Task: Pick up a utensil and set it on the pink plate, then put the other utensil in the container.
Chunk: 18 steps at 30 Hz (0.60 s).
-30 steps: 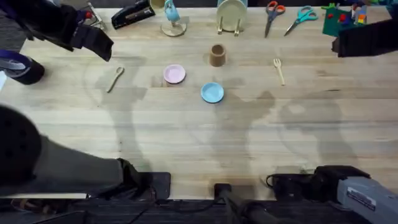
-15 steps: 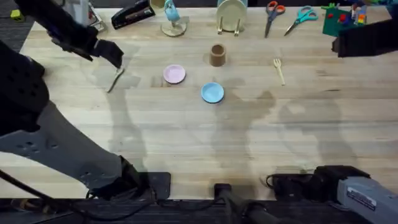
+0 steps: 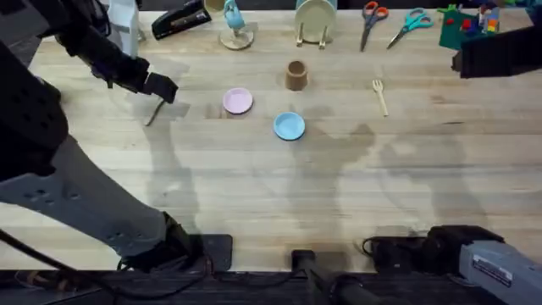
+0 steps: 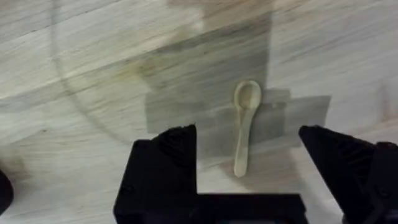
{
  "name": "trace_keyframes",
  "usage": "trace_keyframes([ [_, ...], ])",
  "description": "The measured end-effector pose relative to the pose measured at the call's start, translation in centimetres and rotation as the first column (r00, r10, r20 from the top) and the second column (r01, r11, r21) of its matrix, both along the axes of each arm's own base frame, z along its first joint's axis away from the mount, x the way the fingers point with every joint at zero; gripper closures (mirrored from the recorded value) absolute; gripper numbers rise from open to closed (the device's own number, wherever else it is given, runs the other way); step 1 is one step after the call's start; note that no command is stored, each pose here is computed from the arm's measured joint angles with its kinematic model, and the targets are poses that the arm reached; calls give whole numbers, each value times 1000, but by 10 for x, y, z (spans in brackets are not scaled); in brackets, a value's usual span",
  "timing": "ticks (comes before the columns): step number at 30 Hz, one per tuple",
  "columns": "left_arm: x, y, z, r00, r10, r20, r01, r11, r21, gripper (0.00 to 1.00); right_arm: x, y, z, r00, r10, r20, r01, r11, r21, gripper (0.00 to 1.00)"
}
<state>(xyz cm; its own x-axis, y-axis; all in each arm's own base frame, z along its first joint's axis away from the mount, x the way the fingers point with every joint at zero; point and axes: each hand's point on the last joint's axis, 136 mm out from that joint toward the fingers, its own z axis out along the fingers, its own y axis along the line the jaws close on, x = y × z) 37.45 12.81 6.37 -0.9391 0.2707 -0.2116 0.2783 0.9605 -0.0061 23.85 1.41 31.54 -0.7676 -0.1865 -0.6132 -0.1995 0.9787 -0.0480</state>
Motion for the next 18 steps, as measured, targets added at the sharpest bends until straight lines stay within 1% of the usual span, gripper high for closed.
trace_keyframes([
  [3,1,1,-8,1000,0,-10,0,1000,-2,6,0,0,0,1000,0,1,0,1000,0,5],
  [8,-2,1,-28,998,-2,-58,1,1000,-16,6,0,0,0,1000,0,0,0,1000,0,5],
  [18,-1,2,-29,998,-6,-67,6,1000,-12,7,0,0,0,1000,0,0,0,1000,0,5],
])
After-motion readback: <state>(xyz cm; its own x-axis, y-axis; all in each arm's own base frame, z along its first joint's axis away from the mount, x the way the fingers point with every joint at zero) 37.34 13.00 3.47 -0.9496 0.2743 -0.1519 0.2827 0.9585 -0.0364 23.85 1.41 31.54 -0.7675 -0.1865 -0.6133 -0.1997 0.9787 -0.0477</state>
